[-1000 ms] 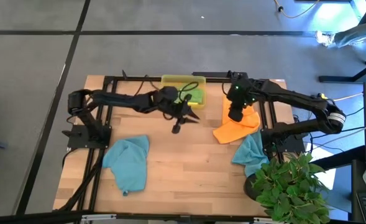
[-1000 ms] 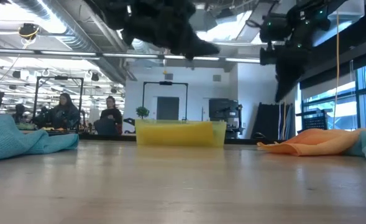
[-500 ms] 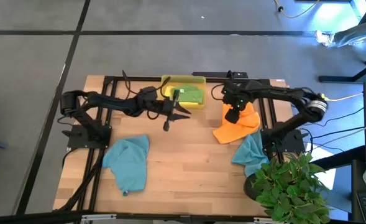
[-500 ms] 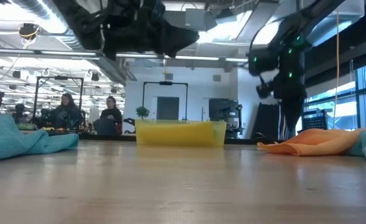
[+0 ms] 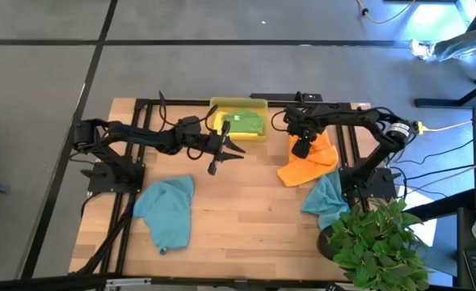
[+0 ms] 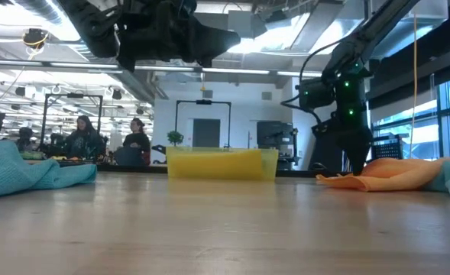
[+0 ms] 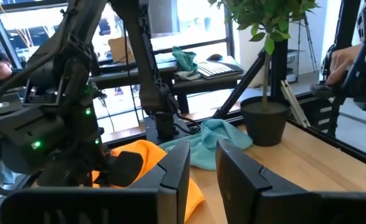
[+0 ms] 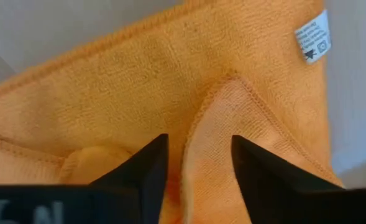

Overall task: Fold microfiber towels
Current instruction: Fold the orange towel

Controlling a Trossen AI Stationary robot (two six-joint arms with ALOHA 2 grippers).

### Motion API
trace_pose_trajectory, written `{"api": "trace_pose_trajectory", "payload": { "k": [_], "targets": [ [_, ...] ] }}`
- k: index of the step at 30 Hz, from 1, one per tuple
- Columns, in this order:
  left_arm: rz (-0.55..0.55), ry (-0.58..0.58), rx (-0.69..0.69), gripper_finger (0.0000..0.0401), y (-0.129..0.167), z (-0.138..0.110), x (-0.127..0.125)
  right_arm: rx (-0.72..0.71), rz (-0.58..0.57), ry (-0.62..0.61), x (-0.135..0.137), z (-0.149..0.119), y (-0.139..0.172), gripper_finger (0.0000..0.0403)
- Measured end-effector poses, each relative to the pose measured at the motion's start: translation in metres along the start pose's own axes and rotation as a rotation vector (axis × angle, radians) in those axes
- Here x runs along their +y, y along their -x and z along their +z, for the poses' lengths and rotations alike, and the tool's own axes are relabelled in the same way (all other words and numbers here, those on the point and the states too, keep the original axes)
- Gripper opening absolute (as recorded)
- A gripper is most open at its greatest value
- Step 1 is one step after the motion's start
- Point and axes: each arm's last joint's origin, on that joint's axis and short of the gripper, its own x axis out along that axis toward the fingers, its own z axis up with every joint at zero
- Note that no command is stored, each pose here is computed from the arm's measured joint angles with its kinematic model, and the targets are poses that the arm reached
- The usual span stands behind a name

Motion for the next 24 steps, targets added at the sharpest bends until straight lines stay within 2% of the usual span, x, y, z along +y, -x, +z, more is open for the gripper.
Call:
{"api": "trace_pose_trajectory", "payload": {
  "k": [3,7,8,13,17,21,24],
  "targets": [
    [-0.009,0.0,-0.001,0.0069,-0.001,0.0,-0.003,0.008,0.018,0.031,0.0,0.001,-0.003,0.0119],
    [-0.019,0.0,-0.003,0.0069,-0.003,0.001,-0.005,-0.008,0.022,0.048,0.001,0.002,-0.003,0.0023],
    [-0.019,0.001,-0.003,0.0069,-0.003,0.001,-0.005,-0.022,0.019,0.049,0.0,0.004,-0.003,0.0013],
    [-0.016,0.002,-0.002,0.0069,-0.002,0.001,-0.005,-0.111,0.001,0.085,0.005,0.008,0.013,0.0006],
    [-0.007,-0.022,0.0,0.0069,-0.002,0.0,-0.004,-0.285,0.022,0.094,0.008,0.01,0.054,0.0004],
    [0.068,-0.051,0.008,0.0071,-0.003,0.002,-0.001,-0.502,0.067,0.119,0.014,0.005,0.1,0.0004],
    [0.087,-0.067,0.011,0.0085,-0.005,0.005,0.004,-0.622,0.107,0.154,0.022,-0.001,0.124,0.0002]
  ]
}}
